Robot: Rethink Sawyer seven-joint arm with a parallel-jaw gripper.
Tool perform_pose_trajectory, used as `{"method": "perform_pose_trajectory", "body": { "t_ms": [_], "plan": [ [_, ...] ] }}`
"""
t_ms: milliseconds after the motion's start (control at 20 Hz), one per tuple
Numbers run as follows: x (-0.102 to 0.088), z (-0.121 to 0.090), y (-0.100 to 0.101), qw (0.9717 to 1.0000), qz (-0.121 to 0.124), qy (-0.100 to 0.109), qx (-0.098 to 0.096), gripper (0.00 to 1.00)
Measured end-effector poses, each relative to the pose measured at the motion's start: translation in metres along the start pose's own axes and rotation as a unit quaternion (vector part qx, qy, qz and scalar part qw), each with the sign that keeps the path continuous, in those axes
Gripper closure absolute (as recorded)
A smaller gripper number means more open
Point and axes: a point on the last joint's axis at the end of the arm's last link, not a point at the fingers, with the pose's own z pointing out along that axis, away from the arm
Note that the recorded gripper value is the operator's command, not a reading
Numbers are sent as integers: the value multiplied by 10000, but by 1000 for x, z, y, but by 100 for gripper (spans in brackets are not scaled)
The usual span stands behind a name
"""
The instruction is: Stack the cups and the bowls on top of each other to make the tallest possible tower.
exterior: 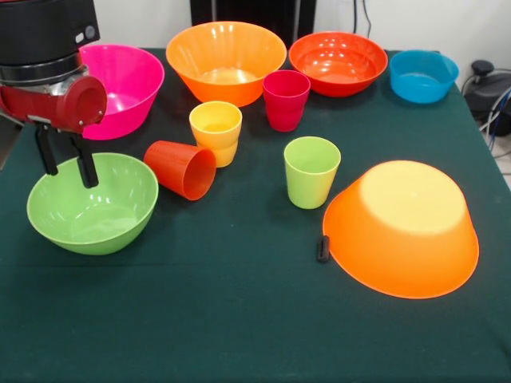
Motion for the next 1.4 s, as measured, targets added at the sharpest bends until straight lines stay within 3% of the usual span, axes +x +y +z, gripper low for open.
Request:
{"method": "perform_pose_trajectory", "body": {
  "t_ms": [550, 1400],
  "plan": [
    [-8, 9, 3, 10000, -6, -73, 10, 0],
    [-5, 15, 5, 10000, -40, -43, 23, 0]
  ]
}}
